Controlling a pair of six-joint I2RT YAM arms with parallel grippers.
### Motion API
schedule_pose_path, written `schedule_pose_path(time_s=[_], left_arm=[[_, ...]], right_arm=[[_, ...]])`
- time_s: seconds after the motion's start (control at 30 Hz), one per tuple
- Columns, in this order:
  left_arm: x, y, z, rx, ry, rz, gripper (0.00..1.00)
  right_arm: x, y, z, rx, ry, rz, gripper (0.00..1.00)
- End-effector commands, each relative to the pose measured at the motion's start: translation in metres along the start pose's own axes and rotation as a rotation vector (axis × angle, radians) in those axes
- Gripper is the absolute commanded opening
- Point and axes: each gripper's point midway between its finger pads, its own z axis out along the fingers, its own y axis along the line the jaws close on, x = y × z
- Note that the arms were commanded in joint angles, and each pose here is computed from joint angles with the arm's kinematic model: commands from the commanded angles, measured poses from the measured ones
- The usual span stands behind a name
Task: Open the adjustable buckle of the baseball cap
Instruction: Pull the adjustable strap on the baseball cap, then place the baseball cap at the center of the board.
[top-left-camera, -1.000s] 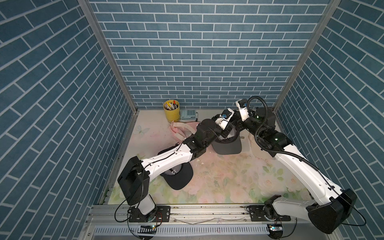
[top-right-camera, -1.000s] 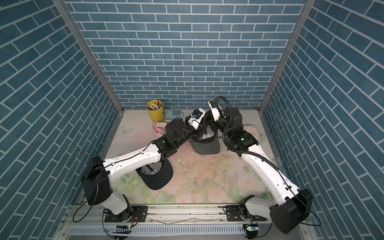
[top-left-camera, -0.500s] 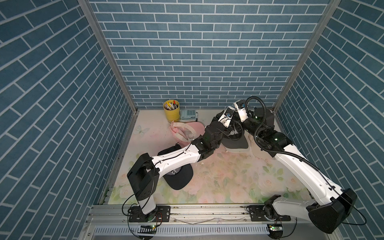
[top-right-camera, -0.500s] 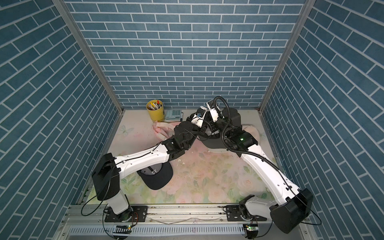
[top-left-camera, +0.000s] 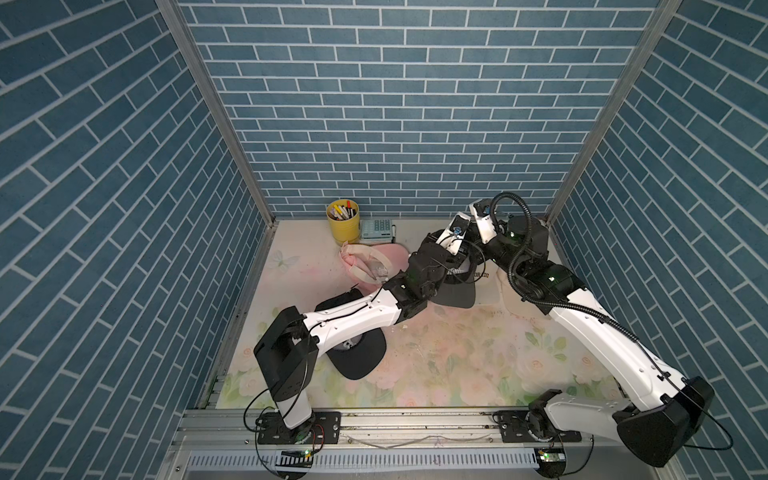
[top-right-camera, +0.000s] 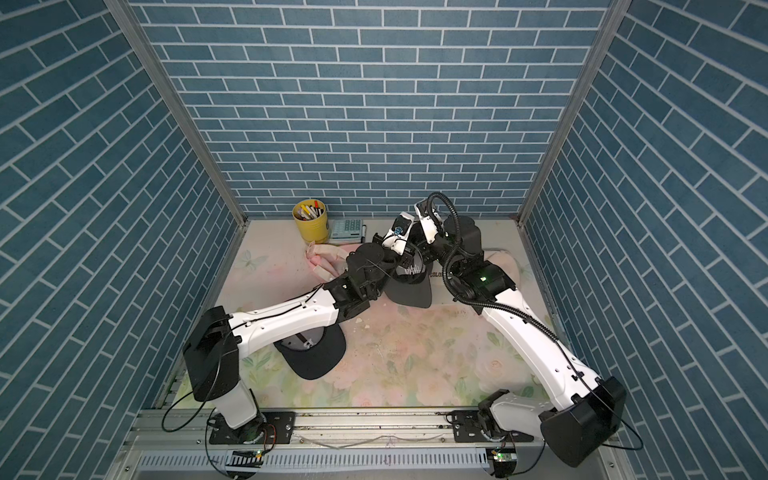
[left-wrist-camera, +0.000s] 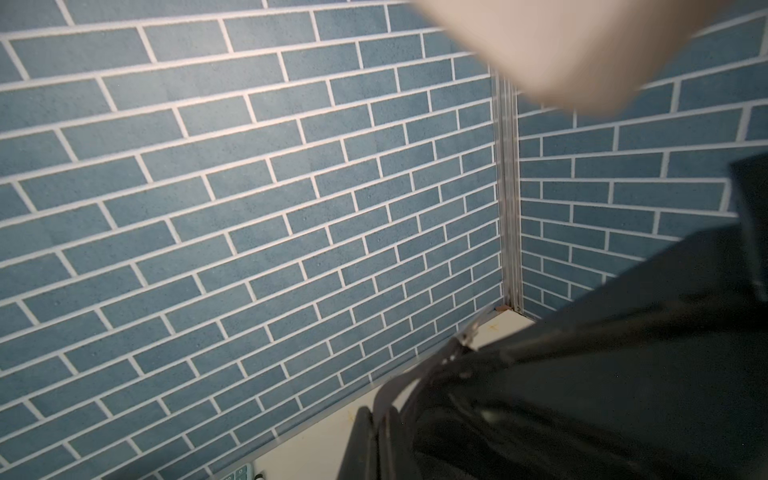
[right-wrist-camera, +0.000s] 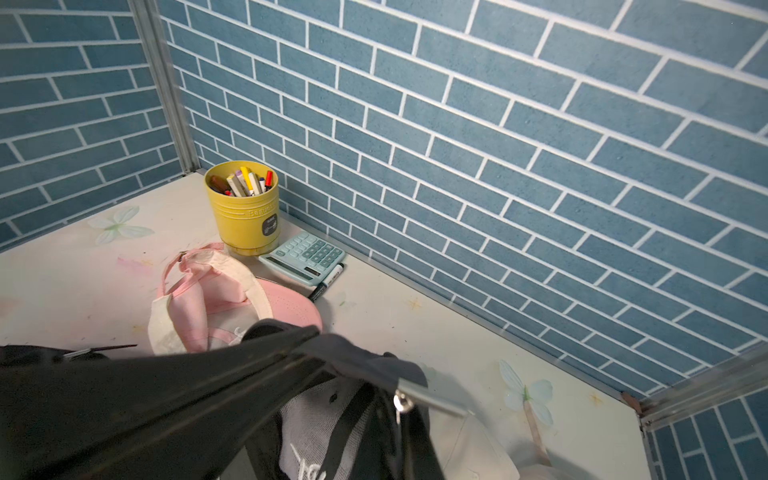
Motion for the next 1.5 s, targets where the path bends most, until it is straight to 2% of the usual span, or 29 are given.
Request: schedule_pose_path(time_s=[0.0, 0.2, 0.23, 0.27, 0.3, 0.33, 0.37, 0.47, 0.6, 0.73, 0.83, 0.9, 1.0, 1.17, 1.3, 1.47], left_arm=[[-0.012, 0.012, -0.016, -0.017, -0.031, -0.019, 0.00], [-0.001, 0.025, -0.030, -0.048, -0.022, -0.040, 0.00], [0.002, 0.028, -0.028, -0.061, -0.011, -0.048, 0.03], [0.007, 0.031, -0.024, -0.079, 0.006, -0.060, 0.14], [0.011, 0.035, -0.017, -0.094, 0.027, -0.073, 0.36], [0.013, 0.038, -0.012, -0.103, 0.038, -0.089, 0.49], [0.013, 0.042, -0.009, -0.120, 0.047, -0.107, 0.57], [0.008, 0.047, -0.014, -0.125, 0.019, -0.139, 0.64], [0.012, 0.057, -0.039, -0.116, 0.000, -0.201, 0.72], [0.011, 0.052, -0.065, -0.010, -0.015, -0.252, 0.76], [0.009, 0.018, -0.081, 0.211, -0.056, -0.251, 0.76], [0.020, -0.005, -0.083, 0.303, -0.048, -0.241, 0.76], [0.036, -0.027, -0.072, 0.356, -0.017, -0.225, 0.77], [0.035, -0.055, -0.066, 0.478, -0.057, -0.270, 0.79], [0.047, -0.066, -0.060, 0.495, -0.042, -0.281, 0.82], [0.044, -0.080, -0.060, 0.556, -0.077, -0.304, 0.82]], right_arm=[[-0.015, -0.020, -0.005, 0.104, -0.044, 0.025, 0.00], [-0.013, -0.035, -0.003, 0.173, -0.036, 0.068, 0.00], [-0.013, -0.034, -0.002, 0.171, -0.035, 0.076, 0.00], [-0.015, -0.034, -0.001, 0.165, -0.034, 0.090, 0.00], [-0.015, -0.033, 0.001, 0.163, -0.023, 0.104, 0.00], [-0.015, -0.034, 0.003, 0.169, -0.011, 0.123, 0.00], [-0.015, -0.037, 0.004, 0.181, 0.003, 0.151, 0.00], [-0.012, -0.046, 0.008, 0.242, 0.045, 0.244, 0.00], [-0.012, -0.054, 0.012, 0.330, 0.088, 0.343, 0.00], [-0.016, -0.053, 0.014, 0.402, 0.146, 0.372, 0.00], [-0.020, -0.053, 0.012, 0.444, 0.157, 0.404, 0.00], [-0.022, -0.050, 0.011, 0.459, 0.159, 0.432, 0.00], [-0.023, -0.050, 0.008, 0.502, 0.175, 0.449, 0.00], [-0.024, -0.049, 0.000, 0.602, 0.202, 0.464, 0.00], [-0.029, -0.043, -0.004, 0.645, 0.194, 0.462, 0.00], [-0.028, -0.039, -0.006, 0.687, 0.207, 0.456, 0.00]])
